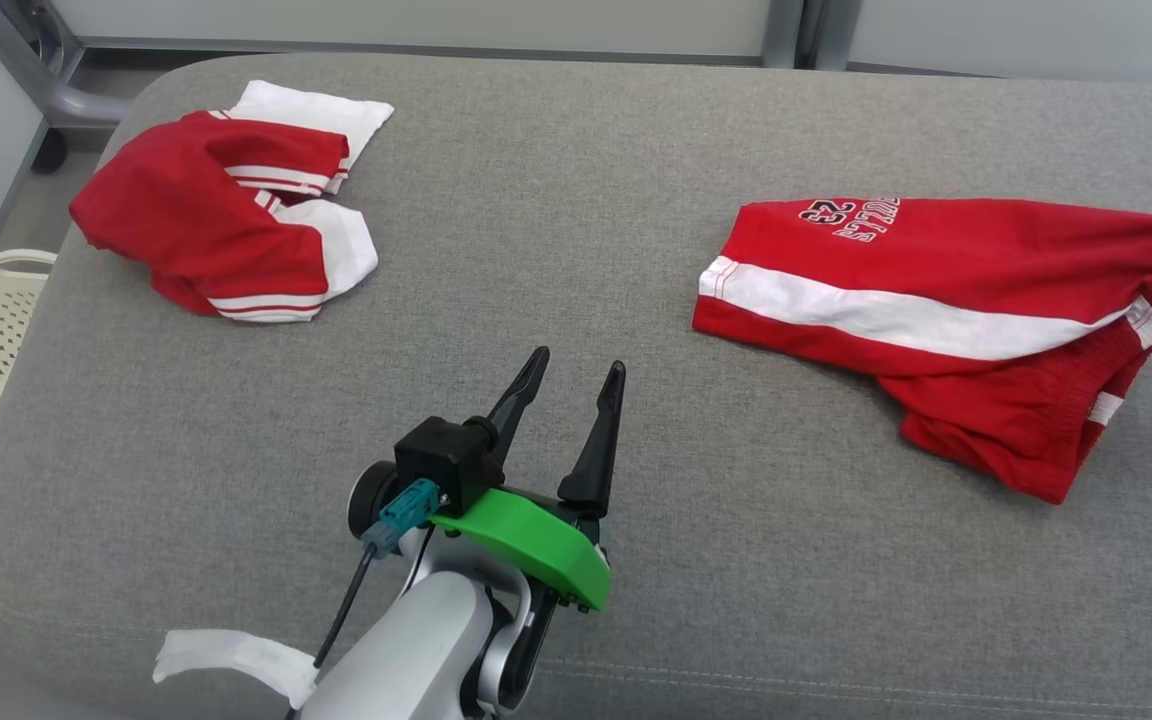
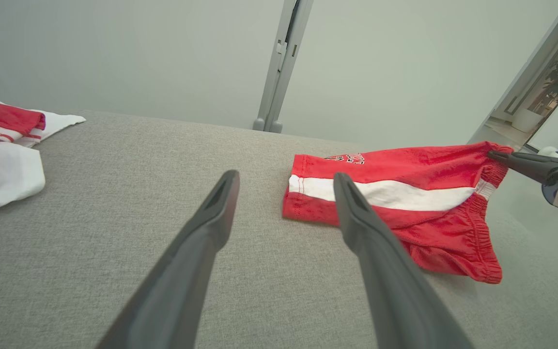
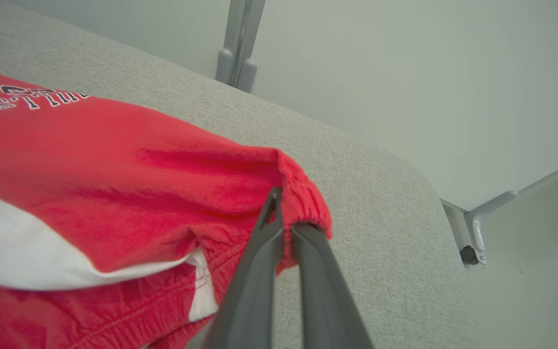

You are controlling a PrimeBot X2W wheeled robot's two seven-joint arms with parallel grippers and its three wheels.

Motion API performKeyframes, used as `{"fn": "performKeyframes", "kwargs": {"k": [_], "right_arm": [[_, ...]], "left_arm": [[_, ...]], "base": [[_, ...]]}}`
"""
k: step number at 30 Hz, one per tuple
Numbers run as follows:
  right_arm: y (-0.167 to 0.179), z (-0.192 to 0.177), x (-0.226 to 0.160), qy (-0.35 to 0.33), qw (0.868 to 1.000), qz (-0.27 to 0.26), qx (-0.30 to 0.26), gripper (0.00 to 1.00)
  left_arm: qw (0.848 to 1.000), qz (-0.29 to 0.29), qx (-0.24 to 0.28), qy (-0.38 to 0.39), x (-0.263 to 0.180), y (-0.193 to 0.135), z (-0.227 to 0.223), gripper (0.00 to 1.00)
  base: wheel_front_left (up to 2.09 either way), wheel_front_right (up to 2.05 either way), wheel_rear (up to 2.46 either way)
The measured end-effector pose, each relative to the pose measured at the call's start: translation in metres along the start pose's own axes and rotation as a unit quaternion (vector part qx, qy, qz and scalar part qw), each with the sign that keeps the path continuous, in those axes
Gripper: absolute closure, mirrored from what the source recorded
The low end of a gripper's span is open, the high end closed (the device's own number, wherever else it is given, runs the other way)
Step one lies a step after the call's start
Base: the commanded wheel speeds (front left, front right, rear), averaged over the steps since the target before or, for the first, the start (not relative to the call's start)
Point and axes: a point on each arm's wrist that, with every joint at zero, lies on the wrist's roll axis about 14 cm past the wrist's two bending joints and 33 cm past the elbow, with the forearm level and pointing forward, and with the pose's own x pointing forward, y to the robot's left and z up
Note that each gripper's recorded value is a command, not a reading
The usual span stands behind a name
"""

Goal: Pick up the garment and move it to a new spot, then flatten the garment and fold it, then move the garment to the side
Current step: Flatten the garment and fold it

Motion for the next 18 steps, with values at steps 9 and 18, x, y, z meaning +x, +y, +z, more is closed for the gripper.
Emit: {"fn": "performKeyframes", "kwargs": {"k": [9, 18], "right_arm": [[0.008, -0.02, 0.023, 0.029, 0.999, 0.001, -0.028, 0.0], [0.0, -0.061, 0.005, 0.078, 0.997, -0.02, 0.008, 0.0]], "left_arm": [[1.0, 0.01, -0.001, 0.016, 0.003, 0.009, -0.012, 0.0], [1.0, -0.008, -0.004, 0.026, 0.01, -0.001, -0.019, 0.0]], "base": [[0.0, 0.0, 0.0], [0.0, 0.0, 0.0]]}}
